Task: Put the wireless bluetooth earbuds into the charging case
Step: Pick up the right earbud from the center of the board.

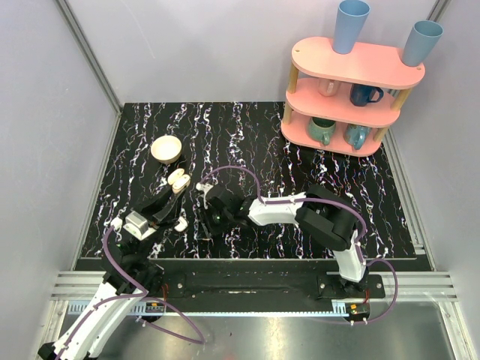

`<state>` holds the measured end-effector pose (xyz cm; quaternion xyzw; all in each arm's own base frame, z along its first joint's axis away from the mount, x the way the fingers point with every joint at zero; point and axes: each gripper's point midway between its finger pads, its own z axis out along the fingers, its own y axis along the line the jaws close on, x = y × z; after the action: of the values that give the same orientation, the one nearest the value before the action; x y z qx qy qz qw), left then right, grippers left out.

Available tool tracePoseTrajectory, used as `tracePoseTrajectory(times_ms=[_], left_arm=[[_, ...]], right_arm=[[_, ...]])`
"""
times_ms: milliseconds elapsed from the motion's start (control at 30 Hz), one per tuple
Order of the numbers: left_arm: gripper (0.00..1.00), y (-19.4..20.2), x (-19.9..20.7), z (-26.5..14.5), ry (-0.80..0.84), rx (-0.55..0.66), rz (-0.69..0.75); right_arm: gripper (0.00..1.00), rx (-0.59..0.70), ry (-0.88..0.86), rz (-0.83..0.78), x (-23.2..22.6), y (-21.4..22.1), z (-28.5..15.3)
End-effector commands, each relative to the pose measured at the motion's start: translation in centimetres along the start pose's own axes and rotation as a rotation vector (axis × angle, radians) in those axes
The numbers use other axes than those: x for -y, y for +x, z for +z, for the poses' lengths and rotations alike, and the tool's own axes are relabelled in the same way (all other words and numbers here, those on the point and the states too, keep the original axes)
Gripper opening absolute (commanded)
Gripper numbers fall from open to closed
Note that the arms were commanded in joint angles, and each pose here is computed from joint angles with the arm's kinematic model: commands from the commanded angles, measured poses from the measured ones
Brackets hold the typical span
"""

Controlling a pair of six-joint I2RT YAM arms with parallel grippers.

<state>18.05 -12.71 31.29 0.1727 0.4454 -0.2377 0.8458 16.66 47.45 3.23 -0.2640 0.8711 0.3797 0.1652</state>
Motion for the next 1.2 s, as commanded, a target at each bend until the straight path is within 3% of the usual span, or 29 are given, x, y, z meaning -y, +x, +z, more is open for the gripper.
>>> tracePoseTrajectory(times_ms=[0, 133, 333, 567, 833, 1167], left_arm=[[0.0, -4.6, -0.6, -0.8, -0.029, 0.175, -0.003], [0.0, -4.6, -0.6, -0.8, -0.032, 0.176, -0.005], [0.0, -4.5, -0.5, -0.7, -0.028, 0.173, -0.007], [0.0, -4.3, -0.5, -0.6, -0.026, 0.167, -0.007], [0.0, -4.2, -0.4, -0.6, -0.019, 0.165, -0.008], [0.0, -4.1, -0.4, -0.6, -0.023, 0.167, -0.013]], right_arm=[[0.46, 0.016, 0.024, -0.01, -0.3, -0.7, 0.1], [0.45, 0.015, 0.037, -0.01, -0.2, -0.7, 0.2], [0.34, 0.001, 0.055, -0.015, 0.2, -0.5, 0.2], [0.33, 0.008, 0.069, -0.025, 0.5, -0.8, 0.1], [0.42, 0.009, 0.072, -0.032, 0.5, -1.1, 0.4], [0.39, -0.002, 0.099, -0.034, 0.7, -0.8, 0.5]])
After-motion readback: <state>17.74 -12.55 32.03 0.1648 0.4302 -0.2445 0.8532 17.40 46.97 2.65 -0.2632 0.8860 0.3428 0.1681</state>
